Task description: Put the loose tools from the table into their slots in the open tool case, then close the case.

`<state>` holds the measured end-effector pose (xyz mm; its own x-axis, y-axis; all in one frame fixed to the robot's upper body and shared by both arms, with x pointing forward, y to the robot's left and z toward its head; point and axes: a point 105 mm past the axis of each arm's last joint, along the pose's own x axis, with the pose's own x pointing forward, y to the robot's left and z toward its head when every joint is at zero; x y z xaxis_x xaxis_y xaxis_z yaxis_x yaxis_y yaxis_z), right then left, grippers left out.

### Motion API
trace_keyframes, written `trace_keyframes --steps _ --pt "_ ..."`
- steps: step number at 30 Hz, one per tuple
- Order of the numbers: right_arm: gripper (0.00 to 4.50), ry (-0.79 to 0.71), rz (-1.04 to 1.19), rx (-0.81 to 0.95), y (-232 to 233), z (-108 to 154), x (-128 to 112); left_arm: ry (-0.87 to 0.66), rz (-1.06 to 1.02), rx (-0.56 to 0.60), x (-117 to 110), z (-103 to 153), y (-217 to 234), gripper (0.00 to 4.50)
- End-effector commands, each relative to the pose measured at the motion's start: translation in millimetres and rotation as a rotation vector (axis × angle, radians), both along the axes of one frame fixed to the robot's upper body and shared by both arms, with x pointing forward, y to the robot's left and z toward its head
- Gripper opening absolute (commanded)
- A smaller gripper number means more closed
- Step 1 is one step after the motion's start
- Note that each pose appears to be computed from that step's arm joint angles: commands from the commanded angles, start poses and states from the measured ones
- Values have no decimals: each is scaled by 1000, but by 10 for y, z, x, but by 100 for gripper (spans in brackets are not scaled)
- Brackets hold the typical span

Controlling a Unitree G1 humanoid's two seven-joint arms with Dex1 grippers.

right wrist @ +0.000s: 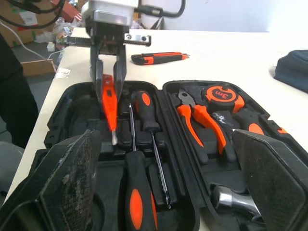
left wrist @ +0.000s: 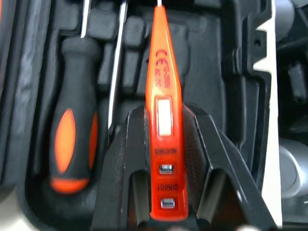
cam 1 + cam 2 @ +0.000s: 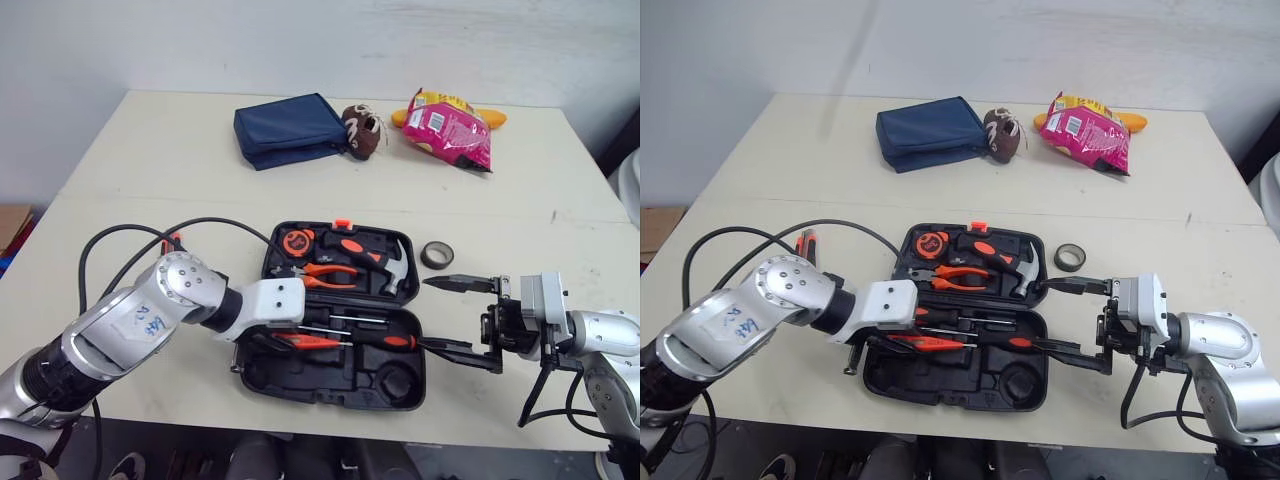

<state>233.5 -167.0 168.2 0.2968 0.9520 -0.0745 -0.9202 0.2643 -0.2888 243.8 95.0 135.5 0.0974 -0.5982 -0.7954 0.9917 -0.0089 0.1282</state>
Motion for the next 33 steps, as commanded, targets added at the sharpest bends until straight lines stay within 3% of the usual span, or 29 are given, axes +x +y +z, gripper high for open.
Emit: trace_keyframes --steps 1,15,32,33 --pt "450 -38 17 11 50 95 -28 -1 -13 30 -11 0 4 29" --pt "450 -33 0 18 -26 -10 -43 -8 -6 162 66 -94 156 29" --pt "450 -41 -7 21 -139 -128 -57 -72 -54 145 125 -98 110 29" --pt "450 -40 -6 21 -143 -133 -56 -71 -62 131 109 -91 95 79"
